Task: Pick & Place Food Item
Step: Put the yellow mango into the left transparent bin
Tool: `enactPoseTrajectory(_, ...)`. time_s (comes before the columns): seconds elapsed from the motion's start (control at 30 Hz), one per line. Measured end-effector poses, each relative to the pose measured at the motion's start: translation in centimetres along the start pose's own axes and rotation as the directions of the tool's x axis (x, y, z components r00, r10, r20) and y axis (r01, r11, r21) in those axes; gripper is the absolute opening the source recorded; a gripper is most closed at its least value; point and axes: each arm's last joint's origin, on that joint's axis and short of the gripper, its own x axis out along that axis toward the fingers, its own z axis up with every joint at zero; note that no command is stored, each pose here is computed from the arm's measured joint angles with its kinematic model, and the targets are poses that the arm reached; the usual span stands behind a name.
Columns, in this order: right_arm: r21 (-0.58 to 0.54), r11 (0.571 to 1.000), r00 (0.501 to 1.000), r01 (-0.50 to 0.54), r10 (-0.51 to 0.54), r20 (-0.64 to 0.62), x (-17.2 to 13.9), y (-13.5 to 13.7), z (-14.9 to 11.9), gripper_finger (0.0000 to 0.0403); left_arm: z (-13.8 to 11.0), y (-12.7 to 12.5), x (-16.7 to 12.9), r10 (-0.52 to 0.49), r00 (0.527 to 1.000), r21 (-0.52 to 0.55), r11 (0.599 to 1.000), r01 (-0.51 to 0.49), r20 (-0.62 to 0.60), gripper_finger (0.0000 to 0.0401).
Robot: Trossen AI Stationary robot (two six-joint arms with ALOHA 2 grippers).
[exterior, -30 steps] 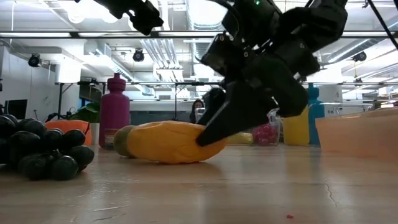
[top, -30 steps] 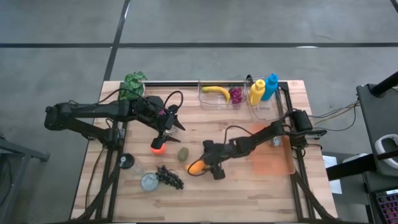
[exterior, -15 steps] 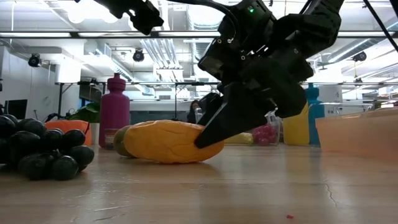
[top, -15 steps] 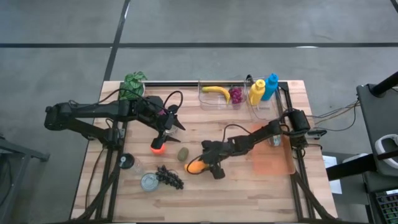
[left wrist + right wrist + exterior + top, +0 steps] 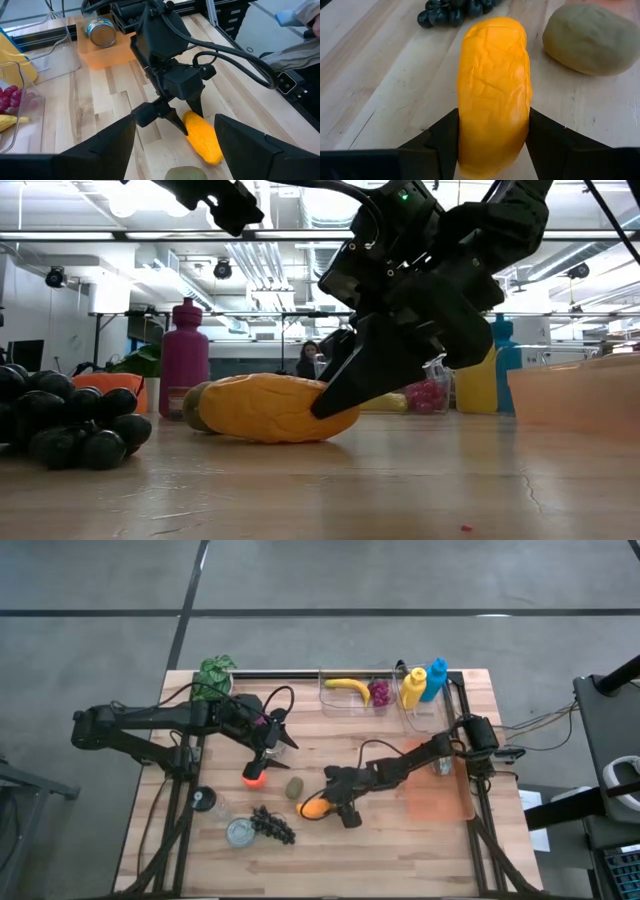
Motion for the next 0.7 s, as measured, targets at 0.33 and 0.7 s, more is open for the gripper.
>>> enactPoseTrajectory(0.33,-0.019,0.998,0.996,0.063,-0.064,-0.063,-1.9,0.1,0.7,0.0183,0.0,0.0,0.0,0.000,1.000,0.000,1.000,0.000,0.000,0.0262)
enactPoseTrajectory(0.7,-0.068,0.929,0.924,0.364,-0.369,-0.099,-8.6,0.2,3.0,0.0182,0.0,0.0,0.0,0.000,1.000,0.000,1.000,0.000,0.002,0.0250)
